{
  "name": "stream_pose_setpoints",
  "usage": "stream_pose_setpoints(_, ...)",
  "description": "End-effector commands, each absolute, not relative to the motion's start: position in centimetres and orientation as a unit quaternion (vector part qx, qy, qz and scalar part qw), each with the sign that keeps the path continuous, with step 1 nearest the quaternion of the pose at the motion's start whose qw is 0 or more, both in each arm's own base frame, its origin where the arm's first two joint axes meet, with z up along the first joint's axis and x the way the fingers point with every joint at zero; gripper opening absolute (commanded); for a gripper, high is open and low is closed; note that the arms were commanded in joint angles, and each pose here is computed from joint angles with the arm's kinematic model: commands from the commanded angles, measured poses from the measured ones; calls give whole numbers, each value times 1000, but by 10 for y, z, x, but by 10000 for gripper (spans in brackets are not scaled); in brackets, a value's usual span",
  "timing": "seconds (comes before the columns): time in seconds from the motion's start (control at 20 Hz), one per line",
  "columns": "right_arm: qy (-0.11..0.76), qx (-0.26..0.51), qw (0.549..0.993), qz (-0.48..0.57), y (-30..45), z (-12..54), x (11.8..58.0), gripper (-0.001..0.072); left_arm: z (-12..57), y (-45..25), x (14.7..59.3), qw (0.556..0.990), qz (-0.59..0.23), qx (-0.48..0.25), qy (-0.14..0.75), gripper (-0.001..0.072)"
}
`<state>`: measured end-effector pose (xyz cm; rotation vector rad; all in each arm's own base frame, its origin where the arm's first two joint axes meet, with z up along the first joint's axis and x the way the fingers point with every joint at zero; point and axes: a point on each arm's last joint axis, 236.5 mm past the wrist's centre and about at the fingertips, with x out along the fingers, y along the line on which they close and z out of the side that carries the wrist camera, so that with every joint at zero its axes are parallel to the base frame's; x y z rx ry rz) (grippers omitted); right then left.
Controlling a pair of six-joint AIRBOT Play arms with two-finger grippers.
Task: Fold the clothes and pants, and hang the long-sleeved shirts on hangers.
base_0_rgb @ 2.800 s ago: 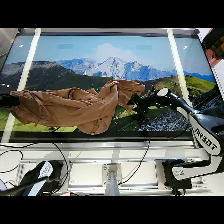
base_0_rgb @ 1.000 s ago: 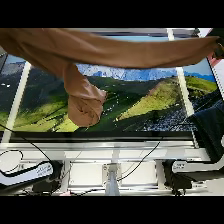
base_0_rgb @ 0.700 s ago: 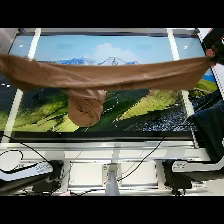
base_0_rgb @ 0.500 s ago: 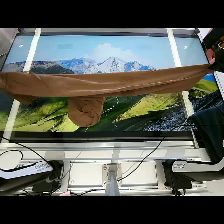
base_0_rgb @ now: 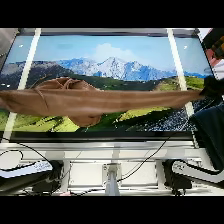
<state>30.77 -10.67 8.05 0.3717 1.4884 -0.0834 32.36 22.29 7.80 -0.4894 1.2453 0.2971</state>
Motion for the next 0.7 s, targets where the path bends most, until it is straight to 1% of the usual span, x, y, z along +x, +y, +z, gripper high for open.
stream_pose_setpoints(0.0,745,165,645,-35,-95,42,250,12,36,204,279,716,92,-202,662,47)
stream_pose_setpoints(0.1,759,169,628,-32,-91,30,240,12,18,214,241,664,121,-177,716,48)
stream_pose_setpoints(0.2,784,162,598,-32,-91,17,222,11,13,222,218,633,140,-161,744,48)
stream_pose_setpoints(0.3,817,147,557,-28,-92,7,196,12,15,226,206,619,137,-141,761,47)
stream_pose_setpoints(0.4,835,132,534,-18,-93,-5,179,12,17,230,196,605,137,-125,774,47)
stream_pose_setpoints(0.5,845,131,518,-14,-89,-19,167,12,20,238,185,587,154,-109,787,47)
stream_pose_setpoints(0.6,848,131,513,-13,-86,-35,159,12,23,248,176,574,172,-92,795,47)
stream_pose_setpoints(0.65,845,130,518,-15,-85,-45,159,12,22,254,179,581,178,-85,790,47)
